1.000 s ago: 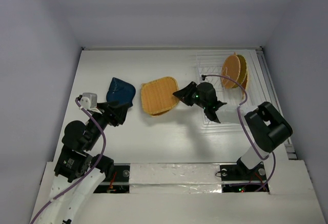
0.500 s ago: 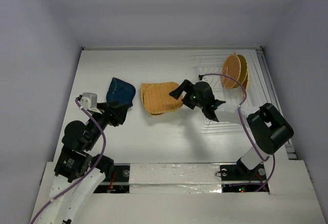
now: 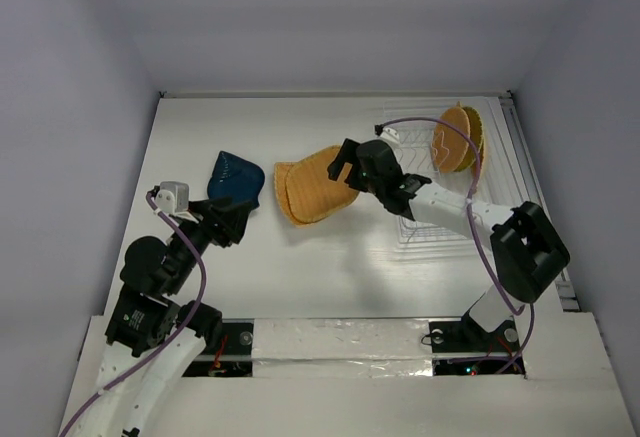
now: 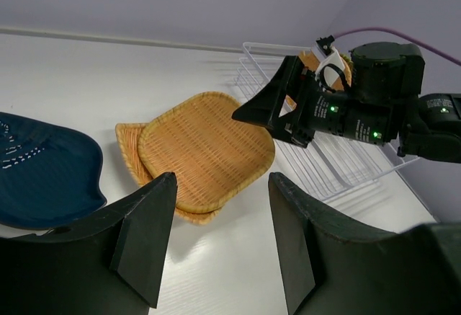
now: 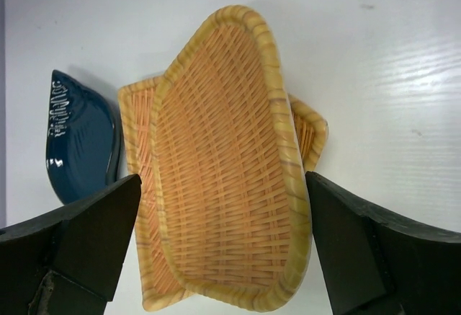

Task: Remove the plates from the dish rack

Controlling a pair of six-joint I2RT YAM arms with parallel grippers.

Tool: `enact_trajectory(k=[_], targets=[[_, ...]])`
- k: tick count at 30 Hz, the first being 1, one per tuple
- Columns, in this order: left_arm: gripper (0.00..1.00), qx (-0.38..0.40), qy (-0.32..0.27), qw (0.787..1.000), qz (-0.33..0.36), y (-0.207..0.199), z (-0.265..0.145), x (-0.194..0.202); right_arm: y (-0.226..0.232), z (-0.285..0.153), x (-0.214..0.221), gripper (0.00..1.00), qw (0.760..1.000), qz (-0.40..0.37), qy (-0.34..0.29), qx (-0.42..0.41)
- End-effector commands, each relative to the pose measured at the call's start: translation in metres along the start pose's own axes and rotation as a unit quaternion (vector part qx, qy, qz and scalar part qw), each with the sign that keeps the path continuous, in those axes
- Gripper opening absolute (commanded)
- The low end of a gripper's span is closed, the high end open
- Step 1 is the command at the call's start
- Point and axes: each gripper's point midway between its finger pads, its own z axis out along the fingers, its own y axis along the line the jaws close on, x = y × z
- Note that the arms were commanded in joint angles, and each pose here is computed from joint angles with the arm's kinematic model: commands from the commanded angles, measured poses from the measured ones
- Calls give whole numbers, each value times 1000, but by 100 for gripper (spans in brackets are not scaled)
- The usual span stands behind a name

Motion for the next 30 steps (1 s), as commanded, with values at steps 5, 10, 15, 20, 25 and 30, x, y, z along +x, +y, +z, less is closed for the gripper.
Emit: enact_trajectory(k=[5,10,15,20,25,30], targets=[[51,17,-28,999,1,-7,-2,-11,-2,14,10,100,999,-38,12,24],[51,20,-30,999,1,-8,-3,-12,-9,23,28,99,997,-47,42,36],[51,21,-31,999,2,-8,-3,-13,-21,24,17,100,994,-72,24,78],[51,20,-28,999,1,-8,-3,-12,-12,15,-9,100,992,-93,-8,88],[51,19,-29,999,1,-8,-3,-12,13,-6,-40,97,993,-105,-37,50],[51,18,-27,999,0,-7,-2,-11,16,-61,-103,19,983,-118,-130,51]])
